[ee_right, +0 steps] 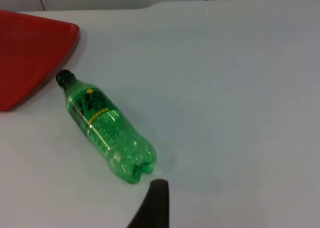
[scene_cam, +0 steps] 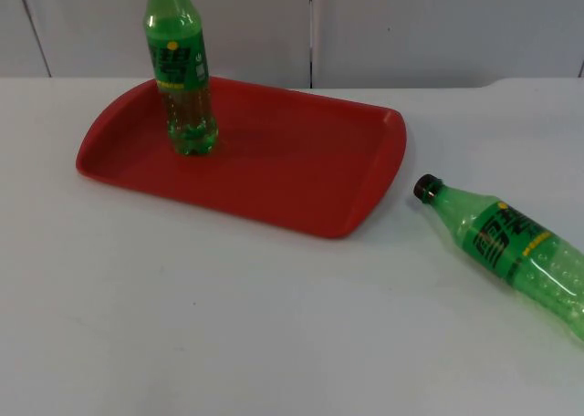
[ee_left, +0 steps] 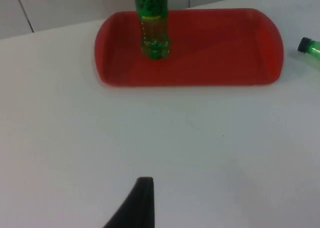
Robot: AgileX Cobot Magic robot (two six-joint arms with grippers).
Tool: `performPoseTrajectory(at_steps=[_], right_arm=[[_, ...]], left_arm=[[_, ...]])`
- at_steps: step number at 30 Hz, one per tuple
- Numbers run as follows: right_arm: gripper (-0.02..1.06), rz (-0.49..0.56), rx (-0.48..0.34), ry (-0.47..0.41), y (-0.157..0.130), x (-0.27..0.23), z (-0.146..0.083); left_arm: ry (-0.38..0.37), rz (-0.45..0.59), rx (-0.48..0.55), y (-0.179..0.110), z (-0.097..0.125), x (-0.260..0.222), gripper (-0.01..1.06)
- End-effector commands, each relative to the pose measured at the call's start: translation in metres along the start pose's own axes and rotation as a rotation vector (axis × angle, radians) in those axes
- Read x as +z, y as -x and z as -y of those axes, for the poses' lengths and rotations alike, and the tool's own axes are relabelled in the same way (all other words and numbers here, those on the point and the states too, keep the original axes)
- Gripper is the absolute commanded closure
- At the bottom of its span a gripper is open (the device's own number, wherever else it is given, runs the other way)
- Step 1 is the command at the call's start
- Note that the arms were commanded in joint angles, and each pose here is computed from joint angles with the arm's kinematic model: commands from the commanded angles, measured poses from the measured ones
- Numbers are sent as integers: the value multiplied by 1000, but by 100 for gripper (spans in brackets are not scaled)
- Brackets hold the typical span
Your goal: Place the bottle upright on the tray.
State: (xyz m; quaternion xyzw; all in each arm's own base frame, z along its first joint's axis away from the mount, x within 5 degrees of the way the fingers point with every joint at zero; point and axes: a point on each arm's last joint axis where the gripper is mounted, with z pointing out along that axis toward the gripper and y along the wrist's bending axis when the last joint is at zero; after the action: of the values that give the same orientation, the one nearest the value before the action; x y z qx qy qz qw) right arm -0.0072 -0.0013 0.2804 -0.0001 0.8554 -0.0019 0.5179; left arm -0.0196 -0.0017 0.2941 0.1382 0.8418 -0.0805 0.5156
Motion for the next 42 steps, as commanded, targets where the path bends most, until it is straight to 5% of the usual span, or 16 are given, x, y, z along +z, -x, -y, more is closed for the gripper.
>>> performPoseTrajectory(at_steps=[1, 42], right_arm=[[23, 10, -2, -1, 0, 0, 0], [23, 10, -1, 0, 0, 0, 0]], left_arm=[[16, -11, 12, -2, -2, 0, 0], [53, -21, -32, -11, -6, 21, 0]])
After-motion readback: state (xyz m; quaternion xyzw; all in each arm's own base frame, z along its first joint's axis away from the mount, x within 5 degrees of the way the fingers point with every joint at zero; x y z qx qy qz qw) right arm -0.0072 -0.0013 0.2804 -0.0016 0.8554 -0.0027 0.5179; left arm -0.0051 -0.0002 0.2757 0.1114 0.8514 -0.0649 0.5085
